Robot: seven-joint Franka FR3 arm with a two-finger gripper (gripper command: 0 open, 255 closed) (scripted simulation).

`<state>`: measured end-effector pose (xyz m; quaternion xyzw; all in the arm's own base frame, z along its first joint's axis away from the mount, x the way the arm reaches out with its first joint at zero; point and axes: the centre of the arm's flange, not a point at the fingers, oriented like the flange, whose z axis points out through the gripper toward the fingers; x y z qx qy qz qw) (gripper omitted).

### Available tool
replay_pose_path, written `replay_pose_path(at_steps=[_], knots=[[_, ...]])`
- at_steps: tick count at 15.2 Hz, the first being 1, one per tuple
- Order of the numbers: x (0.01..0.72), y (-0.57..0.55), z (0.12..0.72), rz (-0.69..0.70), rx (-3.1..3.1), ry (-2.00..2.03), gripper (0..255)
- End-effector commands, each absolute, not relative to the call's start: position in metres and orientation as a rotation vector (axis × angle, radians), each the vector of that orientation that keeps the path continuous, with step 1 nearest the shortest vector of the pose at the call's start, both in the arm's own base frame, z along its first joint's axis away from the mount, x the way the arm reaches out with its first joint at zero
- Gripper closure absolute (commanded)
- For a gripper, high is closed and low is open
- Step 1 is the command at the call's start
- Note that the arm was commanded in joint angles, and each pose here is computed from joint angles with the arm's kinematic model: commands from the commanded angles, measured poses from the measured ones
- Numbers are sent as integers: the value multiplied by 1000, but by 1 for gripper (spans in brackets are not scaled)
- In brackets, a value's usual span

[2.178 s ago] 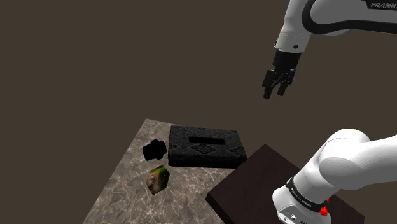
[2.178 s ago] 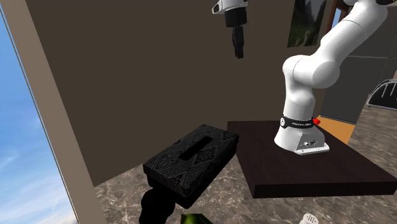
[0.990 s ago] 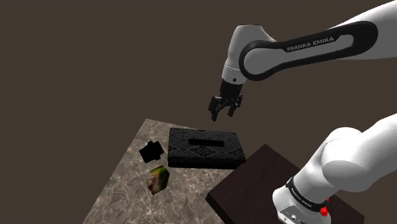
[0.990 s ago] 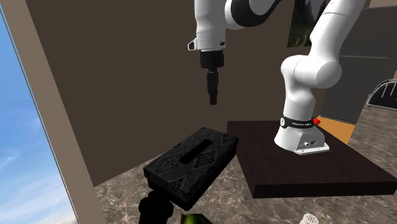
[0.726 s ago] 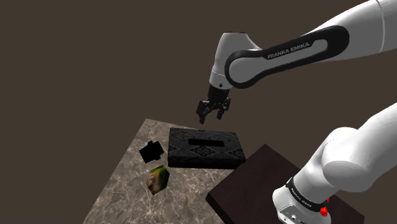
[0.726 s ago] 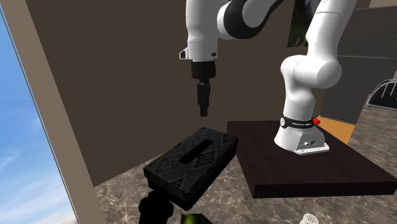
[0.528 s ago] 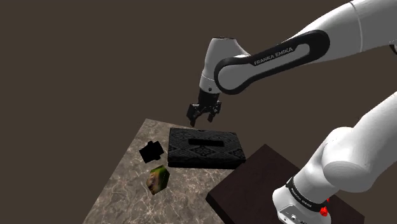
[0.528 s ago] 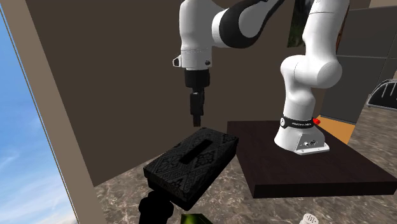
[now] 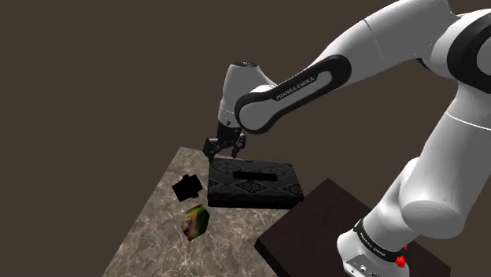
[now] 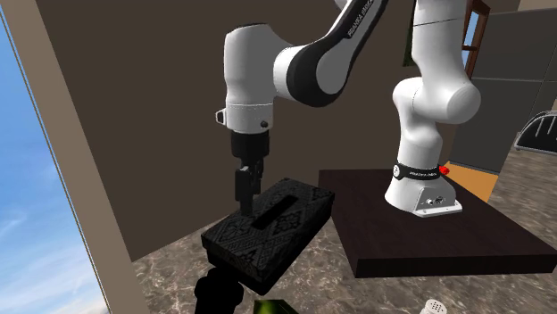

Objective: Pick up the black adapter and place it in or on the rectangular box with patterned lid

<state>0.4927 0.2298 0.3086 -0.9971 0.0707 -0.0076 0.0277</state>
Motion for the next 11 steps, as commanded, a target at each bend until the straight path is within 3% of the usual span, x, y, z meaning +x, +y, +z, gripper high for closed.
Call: replay_pose_path(at_steps=[1,11], knots=[[507,248,291,-43,-3075,218,0],[549,296,231,-96,-3067,215,0]])
